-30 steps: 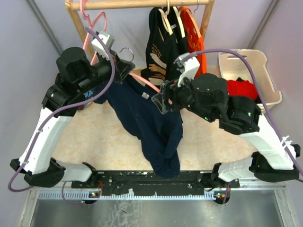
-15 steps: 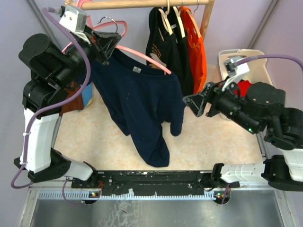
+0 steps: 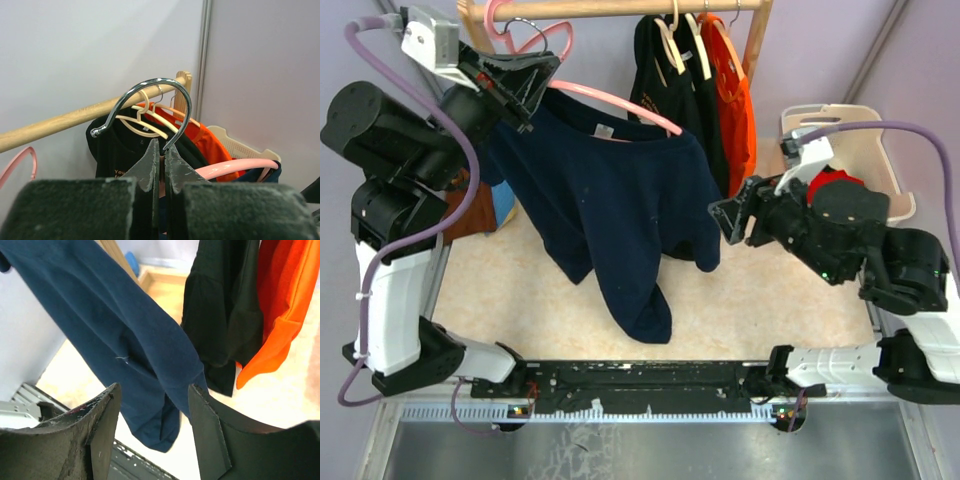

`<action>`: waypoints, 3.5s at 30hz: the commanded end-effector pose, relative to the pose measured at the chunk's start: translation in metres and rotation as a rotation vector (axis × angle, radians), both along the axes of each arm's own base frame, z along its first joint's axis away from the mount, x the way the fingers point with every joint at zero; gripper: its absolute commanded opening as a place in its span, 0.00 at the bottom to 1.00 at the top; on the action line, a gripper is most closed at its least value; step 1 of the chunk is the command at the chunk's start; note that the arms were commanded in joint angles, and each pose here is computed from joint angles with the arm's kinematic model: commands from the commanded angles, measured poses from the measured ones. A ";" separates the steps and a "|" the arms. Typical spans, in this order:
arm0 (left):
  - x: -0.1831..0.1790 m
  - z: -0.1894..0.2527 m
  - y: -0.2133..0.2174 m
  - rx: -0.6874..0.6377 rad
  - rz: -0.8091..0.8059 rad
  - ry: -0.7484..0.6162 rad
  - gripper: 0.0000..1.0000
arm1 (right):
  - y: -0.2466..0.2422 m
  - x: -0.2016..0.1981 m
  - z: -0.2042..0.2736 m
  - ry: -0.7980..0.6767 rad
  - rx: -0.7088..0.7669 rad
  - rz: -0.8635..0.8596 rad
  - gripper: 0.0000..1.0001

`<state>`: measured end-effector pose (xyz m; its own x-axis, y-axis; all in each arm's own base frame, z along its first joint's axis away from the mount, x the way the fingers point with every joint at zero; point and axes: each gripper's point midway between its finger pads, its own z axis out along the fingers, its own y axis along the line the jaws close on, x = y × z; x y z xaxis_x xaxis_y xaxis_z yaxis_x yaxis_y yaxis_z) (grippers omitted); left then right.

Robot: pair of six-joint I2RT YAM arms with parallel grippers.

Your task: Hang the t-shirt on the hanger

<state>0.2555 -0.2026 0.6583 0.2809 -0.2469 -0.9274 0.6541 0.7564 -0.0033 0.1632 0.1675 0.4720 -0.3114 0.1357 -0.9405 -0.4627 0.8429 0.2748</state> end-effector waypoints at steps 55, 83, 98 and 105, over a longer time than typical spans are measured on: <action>-0.016 -0.061 0.033 -0.233 0.053 0.132 0.00 | 0.032 0.015 0.121 -0.282 0.126 0.056 0.00; 0.009 -0.118 0.024 -0.110 0.119 0.252 0.00 | 0.016 -0.027 0.144 -0.410 0.314 0.239 0.00; 0.019 -0.155 0.022 -0.012 0.155 0.336 0.00 | 0.013 -0.050 0.149 -0.453 0.367 0.346 0.00; 0.026 -0.169 0.023 0.017 0.185 0.369 0.00 | 0.026 -0.074 0.146 -0.477 0.396 0.501 0.00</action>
